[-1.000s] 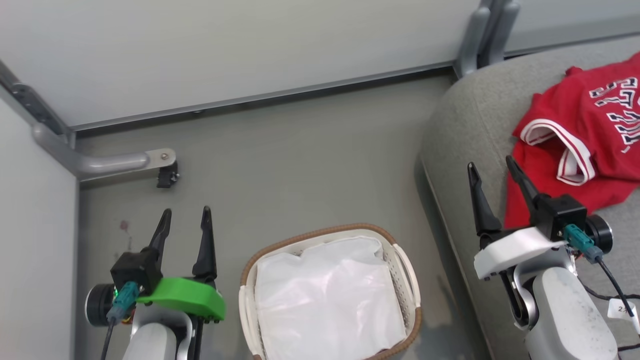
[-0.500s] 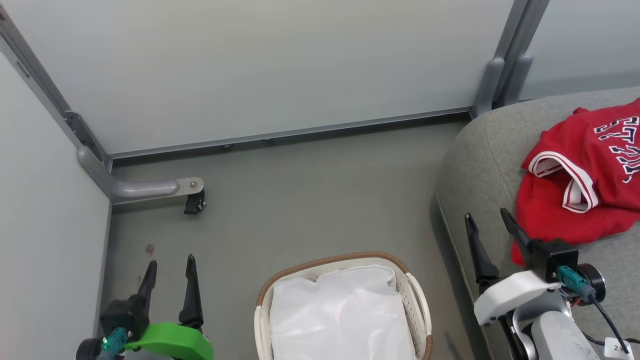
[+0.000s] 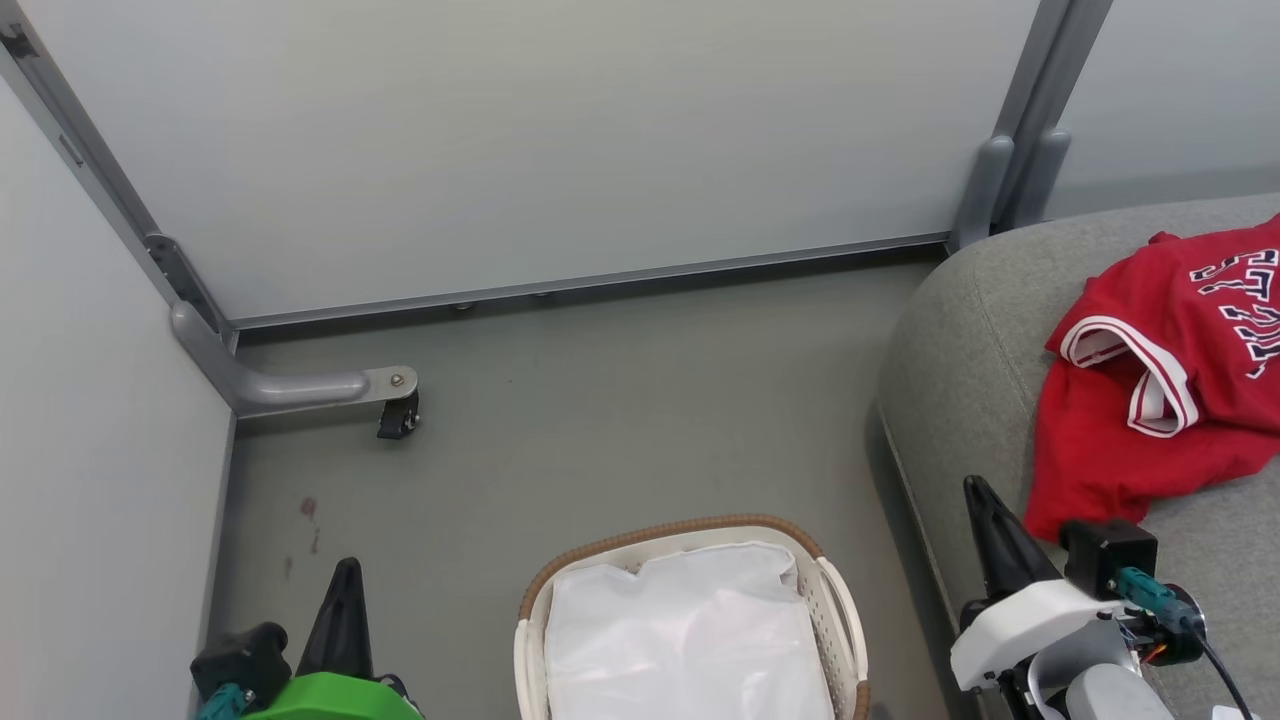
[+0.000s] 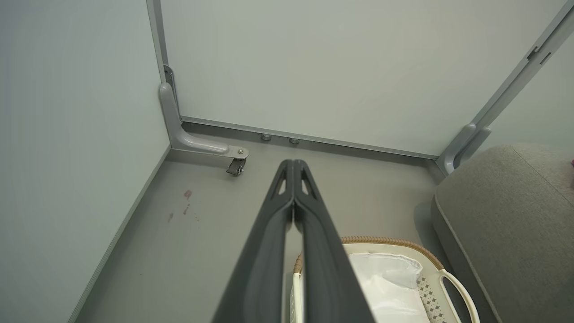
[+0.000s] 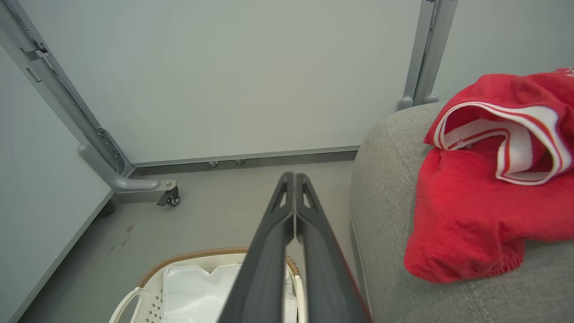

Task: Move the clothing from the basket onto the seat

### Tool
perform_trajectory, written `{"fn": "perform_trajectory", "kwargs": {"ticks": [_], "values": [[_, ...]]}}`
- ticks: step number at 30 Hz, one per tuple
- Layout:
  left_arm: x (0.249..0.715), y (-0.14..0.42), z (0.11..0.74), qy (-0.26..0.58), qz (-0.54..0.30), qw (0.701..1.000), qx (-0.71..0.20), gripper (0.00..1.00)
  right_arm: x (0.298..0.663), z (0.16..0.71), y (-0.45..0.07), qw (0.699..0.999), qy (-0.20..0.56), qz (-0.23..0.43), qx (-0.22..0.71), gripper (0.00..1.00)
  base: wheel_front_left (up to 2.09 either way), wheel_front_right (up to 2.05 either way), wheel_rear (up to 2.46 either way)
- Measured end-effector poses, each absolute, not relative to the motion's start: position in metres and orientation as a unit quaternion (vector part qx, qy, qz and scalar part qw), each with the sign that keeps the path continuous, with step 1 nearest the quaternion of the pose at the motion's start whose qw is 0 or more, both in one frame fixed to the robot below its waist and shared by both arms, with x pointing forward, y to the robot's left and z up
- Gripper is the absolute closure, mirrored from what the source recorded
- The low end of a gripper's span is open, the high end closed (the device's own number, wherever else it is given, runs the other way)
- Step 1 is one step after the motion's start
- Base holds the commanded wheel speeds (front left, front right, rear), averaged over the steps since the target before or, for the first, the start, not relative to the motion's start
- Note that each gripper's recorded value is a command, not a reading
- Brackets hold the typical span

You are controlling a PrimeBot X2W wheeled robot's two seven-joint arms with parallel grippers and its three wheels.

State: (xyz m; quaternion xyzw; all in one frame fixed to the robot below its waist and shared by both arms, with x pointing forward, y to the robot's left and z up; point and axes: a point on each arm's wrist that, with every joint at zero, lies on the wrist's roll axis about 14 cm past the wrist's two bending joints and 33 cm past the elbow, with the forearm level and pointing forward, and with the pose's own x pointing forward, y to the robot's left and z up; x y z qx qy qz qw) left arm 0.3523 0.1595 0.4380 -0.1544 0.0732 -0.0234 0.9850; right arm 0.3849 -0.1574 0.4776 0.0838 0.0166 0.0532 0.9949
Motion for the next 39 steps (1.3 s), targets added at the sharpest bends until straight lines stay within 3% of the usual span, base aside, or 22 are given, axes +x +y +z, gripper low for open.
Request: {"fn": "perform_trajectory", "kwargs": {"ticks": [19,39], "values": [[0.356,0.176,0.441,0.081,0.024,0.950,-0.299,1.00,0.387,0.481,-0.174,0.968,0.025,0.009,0.250,1.00,0.00,0.00,0.00],[0.365,0.185,0.453,0.068,0.043,0.900,-0.429,1.00,0.388,0.484,-0.184,0.918,0.027,-0.015,0.394,1.00,0.00,0.00,0.00]]}}
